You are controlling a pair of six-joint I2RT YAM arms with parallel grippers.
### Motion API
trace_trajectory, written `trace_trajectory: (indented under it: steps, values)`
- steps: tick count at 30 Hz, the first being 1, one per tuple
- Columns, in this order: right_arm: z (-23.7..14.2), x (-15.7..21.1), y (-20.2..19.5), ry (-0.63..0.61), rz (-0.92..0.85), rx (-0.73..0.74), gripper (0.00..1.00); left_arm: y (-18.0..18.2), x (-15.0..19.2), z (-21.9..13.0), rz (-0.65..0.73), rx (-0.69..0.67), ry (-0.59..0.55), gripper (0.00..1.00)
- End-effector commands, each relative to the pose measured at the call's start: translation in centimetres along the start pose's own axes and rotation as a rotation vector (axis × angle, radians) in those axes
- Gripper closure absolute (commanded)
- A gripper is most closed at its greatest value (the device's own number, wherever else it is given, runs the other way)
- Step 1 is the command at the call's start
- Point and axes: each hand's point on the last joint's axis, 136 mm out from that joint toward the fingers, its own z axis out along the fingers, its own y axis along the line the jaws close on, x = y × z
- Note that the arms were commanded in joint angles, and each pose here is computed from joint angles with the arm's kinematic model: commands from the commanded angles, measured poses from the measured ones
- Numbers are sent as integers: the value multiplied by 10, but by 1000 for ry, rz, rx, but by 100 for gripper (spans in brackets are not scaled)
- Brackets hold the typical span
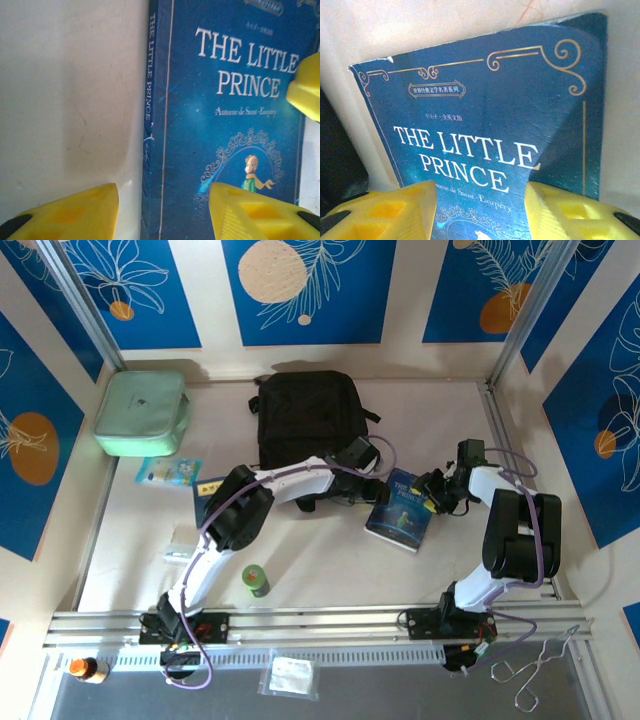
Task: Pack the student bag
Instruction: Pick up the book from the middle-right of the table.
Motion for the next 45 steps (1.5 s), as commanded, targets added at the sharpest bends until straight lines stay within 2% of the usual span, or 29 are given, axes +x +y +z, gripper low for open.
trace_trajectory:
  steps: [1,3,5,7,10,14,17,20,25,31,45]
  values:
    - [9,11,-1,53,-11,-18,50,-3,6,7,-23,6,42,51]
    - [10,12,-1,56,-8,-23,50,0,8,10,-27,-1,53,52]
    - [11,13,-1,64,-4,-27,50,-2,10,13,-31,15,66,61]
    - [13,13,-2,69,-1,-28,50,-5,10,14,-36,31,71,65]
    - [14,16,-1,81,14,-41,50,-5,11,17,-45,37,81,64]
    - [17,19,-1,97,49,-52,50,-5,14,22,-63,54,103,57]
    - [19,22,0,108,78,-71,50,-28,16,21,-48,175,145,57]
    - [19,23,-2,102,105,-72,50,-51,9,4,-7,261,131,57]
    - [18,22,-4,81,146,-78,50,-77,-10,-36,47,323,51,60]
    - [15,22,-3,54,174,-91,50,-88,-14,-56,39,375,-1,66]
    - [13,27,3,47,199,-159,51,-65,-7,-21,-85,342,44,64]
